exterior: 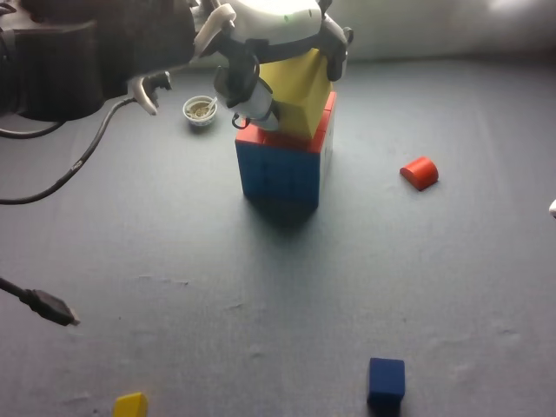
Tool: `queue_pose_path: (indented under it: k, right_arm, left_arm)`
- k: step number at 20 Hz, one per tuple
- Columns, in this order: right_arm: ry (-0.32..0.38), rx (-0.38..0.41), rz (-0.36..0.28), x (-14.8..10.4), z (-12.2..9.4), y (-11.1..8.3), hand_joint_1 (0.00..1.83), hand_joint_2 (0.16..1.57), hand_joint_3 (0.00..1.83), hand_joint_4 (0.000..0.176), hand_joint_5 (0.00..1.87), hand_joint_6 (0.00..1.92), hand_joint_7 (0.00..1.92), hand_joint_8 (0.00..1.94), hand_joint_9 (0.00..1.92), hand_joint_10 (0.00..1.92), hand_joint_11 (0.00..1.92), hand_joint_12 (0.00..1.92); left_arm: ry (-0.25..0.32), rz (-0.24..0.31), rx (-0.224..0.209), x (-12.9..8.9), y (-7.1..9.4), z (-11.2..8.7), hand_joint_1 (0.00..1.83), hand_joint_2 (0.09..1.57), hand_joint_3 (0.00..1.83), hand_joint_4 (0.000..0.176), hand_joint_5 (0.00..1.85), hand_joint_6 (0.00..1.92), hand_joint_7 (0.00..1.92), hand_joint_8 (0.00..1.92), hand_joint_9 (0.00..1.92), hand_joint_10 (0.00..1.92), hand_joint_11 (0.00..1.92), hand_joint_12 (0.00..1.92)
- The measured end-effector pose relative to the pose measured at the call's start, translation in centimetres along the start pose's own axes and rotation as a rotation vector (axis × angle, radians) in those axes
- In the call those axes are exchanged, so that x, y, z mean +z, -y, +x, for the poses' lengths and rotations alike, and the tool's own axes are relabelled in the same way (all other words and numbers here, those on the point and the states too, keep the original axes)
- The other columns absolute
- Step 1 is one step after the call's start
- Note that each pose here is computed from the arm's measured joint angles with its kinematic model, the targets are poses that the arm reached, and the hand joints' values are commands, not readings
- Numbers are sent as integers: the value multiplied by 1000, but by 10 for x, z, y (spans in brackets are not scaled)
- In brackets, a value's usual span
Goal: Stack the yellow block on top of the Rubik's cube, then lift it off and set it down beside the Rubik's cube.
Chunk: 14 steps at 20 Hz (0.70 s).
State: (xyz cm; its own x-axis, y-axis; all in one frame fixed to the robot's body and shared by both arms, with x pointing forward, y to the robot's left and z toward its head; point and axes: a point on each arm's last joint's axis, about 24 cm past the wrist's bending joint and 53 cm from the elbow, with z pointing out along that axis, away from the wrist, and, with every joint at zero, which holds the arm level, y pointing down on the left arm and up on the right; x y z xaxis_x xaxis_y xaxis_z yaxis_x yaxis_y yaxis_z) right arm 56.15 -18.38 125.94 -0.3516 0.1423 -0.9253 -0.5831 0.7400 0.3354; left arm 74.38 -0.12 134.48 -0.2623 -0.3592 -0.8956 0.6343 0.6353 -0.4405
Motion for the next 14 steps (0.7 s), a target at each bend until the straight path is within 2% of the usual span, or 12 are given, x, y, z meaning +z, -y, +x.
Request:
queue_pose_path:
  k: [2, 4, 6, 7, 9, 10, 14]
  right_arm:
    - [0, -1, 0, 0, 0, 0, 0, 1359, 0, 0, 296, 5, 291, 4, 240, 5, 0, 493]
    - [0, -1, 0, 0, 0, 0, 0, 1362, 1, 0, 334, 11, 331, 10, 278, 13, 0, 609]
    - [-1, -1, 0, 0, 0, 0, 0, 1358, 0, 0, 312, 0, 305, 0, 256, 1, 0, 554]
    - [-1, -2, 0, 0, 0, 0, 0, 1360, 0, 0, 338, 7, 332, 7, 282, 9, 0, 635]
    - [-1, -2, 0, 0, 0, 0, 0, 1362, 0, 0, 343, 6, 340, 6, 288, 8, 0, 633]
    - [-1, -3, 0, 0, 0, 0, 0, 1356, 0, 0, 328, 3, 324, 2, 271, 3, 0, 570]
    - [-1, -4, 0, 0, 0, 0, 0, 1364, 1, 0, 329, 2, 330, 2, 272, 2, 0, 554]
  left_arm:
    - [-3, -1, -1, 0, 0, 2, 1350, 1190, 0, 0, 858, 1003, 846, 1275, 687, 1493, 418, 1195]
    - [-3, -2, -3, 0, 0, 2, 1347, 1197, 2, 0, 838, 1049, 841, 1291, 669, 1500, 397, 1220]
    - [-7, -4, -6, 0, -1, 5, 1350, 1194, 0, 0, 851, 1000, 847, 1294, 671, 1504, 386, 1241]
    - [-8, -4, -5, 0, -1, 5, 1351, 1190, 0, 0, 860, 989, 854, 1284, 674, 1495, 389, 1222]
    - [-10, -6, -10, -1, -2, 6, 1352, 1188, 0, 0, 866, 983, 854, 1283, 677, 1492, 401, 1222]
    - [-10, -6, -10, -1, -2, 6, 1344, 1208, 0, 0, 829, 1044, 811, 1354, 647, 1523, 373, 1232]
    - [-12, -7, -8, -1, -2, 7, 1350, 1193, 0, 0, 862, 991, 838, 1301, 672, 1502, 388, 1254]
